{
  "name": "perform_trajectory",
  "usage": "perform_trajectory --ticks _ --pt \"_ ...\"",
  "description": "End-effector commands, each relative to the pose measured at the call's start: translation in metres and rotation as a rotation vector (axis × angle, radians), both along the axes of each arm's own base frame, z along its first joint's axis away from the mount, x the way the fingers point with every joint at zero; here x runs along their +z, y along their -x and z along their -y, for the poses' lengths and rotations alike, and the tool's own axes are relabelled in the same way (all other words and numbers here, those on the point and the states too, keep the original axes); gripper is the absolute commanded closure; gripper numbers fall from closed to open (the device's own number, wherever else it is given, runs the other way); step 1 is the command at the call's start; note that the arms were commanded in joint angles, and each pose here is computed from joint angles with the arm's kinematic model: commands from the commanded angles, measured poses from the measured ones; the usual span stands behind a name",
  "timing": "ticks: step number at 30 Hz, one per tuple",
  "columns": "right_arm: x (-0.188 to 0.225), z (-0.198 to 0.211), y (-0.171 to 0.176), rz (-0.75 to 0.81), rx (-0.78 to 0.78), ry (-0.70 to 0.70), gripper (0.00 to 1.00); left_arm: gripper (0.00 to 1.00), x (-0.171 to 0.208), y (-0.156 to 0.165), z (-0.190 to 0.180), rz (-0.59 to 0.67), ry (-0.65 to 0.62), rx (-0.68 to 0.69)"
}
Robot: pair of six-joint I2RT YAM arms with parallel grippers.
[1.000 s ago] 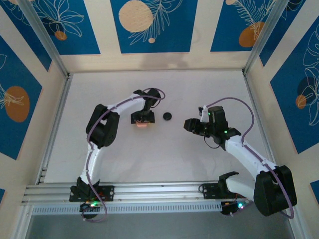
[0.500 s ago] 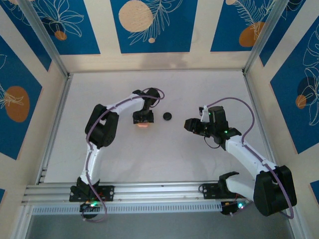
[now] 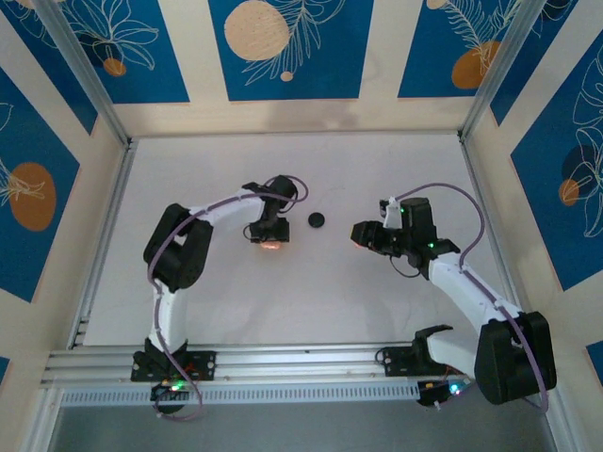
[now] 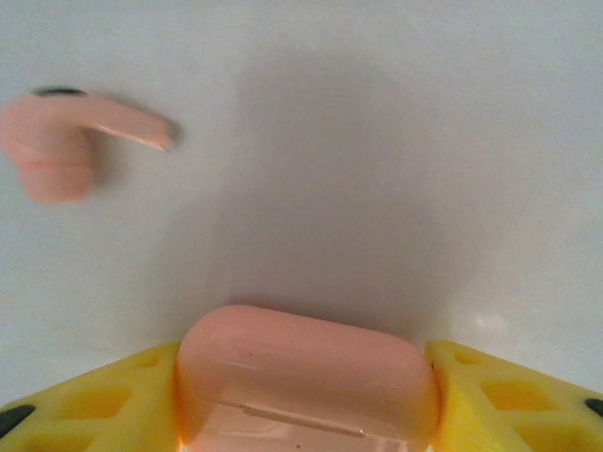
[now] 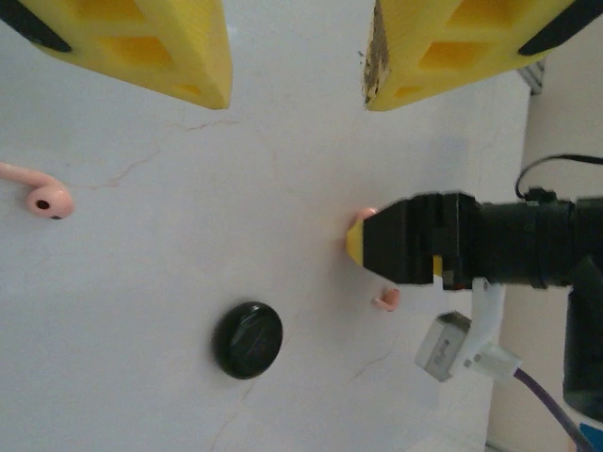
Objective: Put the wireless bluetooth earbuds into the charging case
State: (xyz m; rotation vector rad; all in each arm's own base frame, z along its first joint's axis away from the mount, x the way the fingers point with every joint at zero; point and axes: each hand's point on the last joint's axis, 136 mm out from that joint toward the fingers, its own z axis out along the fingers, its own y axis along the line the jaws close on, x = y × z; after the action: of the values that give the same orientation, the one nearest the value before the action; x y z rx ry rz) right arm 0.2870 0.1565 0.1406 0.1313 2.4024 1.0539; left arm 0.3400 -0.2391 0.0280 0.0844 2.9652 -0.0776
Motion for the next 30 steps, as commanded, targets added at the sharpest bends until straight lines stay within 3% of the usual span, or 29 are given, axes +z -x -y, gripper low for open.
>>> perform_trajectory --ticks 1,10,18,30 --pt "0.021 -0.013 0.002 -0.013 0.111 -0.093 0.58 0.49 0.019 0.012 0.025 0.089 0.089 -0.207" --pt "0.022 -0.036 0.004 -0.138 0.264 -0.208 0.58 0.51 0.04 0.035 0.042 0.276 0.207 -0.532" --pt "0.011 -0.054 0.012 -0.256 0.359 -0.296 0.58 0.54 0.057 0.068 0.066 0.429 0.256 -0.907" --pt "-0.004 -0.106 0.033 -0.366 0.552 -0.387 0.58 0.56 0.076 0.089 0.08 0.526 0.305 -1.052"
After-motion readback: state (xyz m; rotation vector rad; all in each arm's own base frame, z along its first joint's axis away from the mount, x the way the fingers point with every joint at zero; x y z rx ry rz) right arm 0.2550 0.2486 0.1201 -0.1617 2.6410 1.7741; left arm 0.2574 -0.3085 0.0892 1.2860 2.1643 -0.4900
